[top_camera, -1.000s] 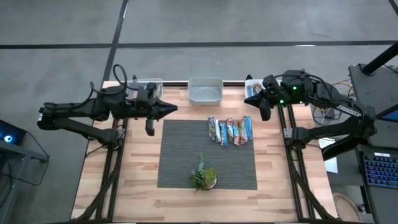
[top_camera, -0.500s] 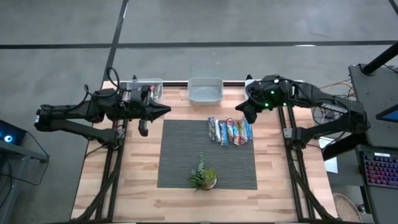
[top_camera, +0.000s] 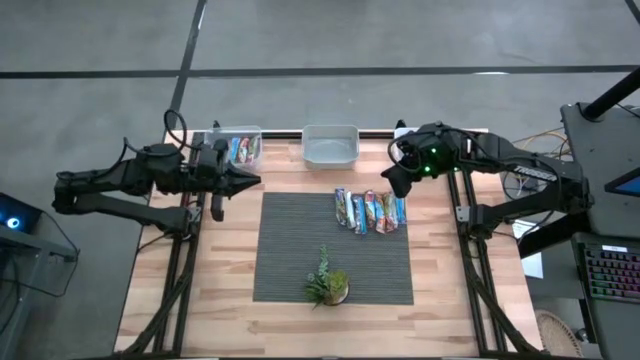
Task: Pick and place Granola Bars by type
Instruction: Put the blue granola bar into the gray bin
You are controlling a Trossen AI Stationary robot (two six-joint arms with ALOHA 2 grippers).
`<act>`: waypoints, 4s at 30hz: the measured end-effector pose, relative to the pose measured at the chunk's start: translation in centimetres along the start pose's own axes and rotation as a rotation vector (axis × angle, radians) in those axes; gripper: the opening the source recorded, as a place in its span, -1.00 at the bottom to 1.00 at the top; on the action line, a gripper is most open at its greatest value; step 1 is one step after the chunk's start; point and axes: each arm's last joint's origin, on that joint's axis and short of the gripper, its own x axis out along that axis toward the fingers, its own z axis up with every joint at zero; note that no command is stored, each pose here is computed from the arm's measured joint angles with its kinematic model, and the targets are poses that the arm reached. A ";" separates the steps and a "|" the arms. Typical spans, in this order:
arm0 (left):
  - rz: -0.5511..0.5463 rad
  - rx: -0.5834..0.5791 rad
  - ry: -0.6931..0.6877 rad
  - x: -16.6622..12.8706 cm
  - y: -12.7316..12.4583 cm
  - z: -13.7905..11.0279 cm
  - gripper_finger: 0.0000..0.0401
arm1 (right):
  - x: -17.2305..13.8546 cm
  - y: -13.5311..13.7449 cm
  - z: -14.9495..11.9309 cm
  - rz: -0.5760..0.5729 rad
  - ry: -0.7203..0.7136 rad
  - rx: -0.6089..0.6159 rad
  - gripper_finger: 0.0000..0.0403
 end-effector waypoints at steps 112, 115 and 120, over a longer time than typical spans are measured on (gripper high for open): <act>0.046 -0.017 0.102 -1.4 0.4 -1.0 -1.00 | 17.0 -12.6 -10.9 -0.749 0.437 0.436 0.11; 0.046 -0.017 0.102 -1.4 0.4 -1.0 -1.00 | 17.1 -12.6 -10.9 -0.741 0.433 0.439 0.06; 0.046 -0.019 0.102 -1.4 0.4 -1.0 -1.00 | 17.1 -12.6 -10.9 -0.731 0.436 0.448 -0.11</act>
